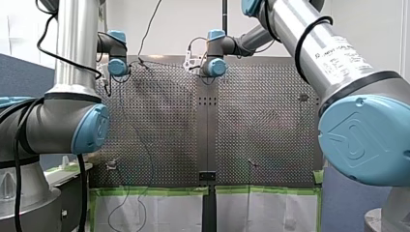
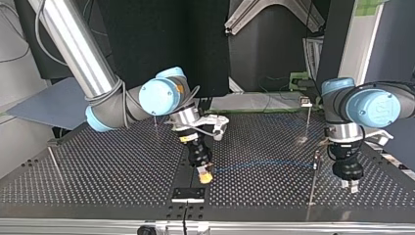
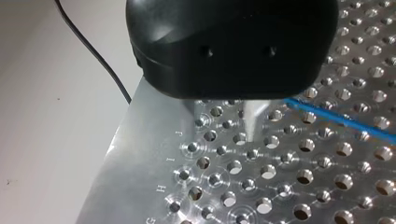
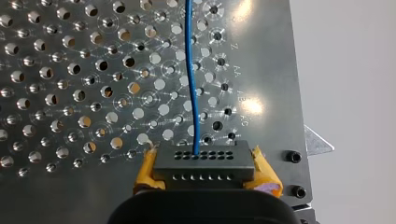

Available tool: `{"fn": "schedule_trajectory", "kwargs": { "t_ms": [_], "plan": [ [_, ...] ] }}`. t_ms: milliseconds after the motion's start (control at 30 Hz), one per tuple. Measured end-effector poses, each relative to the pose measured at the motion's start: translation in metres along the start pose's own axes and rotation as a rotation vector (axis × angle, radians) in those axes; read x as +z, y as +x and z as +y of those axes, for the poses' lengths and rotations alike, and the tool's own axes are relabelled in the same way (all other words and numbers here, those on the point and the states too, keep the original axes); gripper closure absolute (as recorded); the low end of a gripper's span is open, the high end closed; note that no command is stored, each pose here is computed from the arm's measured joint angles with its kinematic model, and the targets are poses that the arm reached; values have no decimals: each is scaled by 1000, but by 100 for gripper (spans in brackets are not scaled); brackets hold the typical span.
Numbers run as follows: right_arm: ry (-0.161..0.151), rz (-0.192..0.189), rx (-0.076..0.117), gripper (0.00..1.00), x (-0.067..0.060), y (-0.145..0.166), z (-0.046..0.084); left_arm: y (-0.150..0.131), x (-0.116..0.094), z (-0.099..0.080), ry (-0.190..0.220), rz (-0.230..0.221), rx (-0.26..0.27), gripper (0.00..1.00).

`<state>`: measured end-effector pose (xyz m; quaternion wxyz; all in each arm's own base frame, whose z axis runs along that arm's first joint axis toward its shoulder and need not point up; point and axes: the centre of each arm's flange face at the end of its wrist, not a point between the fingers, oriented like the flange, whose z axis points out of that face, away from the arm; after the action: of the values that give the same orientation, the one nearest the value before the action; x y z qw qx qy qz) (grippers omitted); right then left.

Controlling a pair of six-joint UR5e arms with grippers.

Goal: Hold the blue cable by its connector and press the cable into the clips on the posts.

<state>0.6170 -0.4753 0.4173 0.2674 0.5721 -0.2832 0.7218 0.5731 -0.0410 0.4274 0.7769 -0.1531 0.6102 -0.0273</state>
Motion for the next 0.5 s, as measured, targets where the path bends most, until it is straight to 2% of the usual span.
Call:
{"fn": "schedule_trajectory", "kwargs": {
  "t_ms": [33, 133, 300, 500],
  "plan": [
    [0, 0, 0, 100, 0, 0, 1, 0, 0, 0, 0, 3, -1, 0],
    [0, 1, -1, 100, 1, 0, 2, 2, -2, 0, -9, 18, 3, 0],
    [1, 0, -3, 100, 1, 0, 3, 6, -8, 1, -48, 54, 23, 0],
    [3, 2, -7, 100, 1, 0, 4, 14, -22, 3, -75, 116, 9, 0]
  ]
}}
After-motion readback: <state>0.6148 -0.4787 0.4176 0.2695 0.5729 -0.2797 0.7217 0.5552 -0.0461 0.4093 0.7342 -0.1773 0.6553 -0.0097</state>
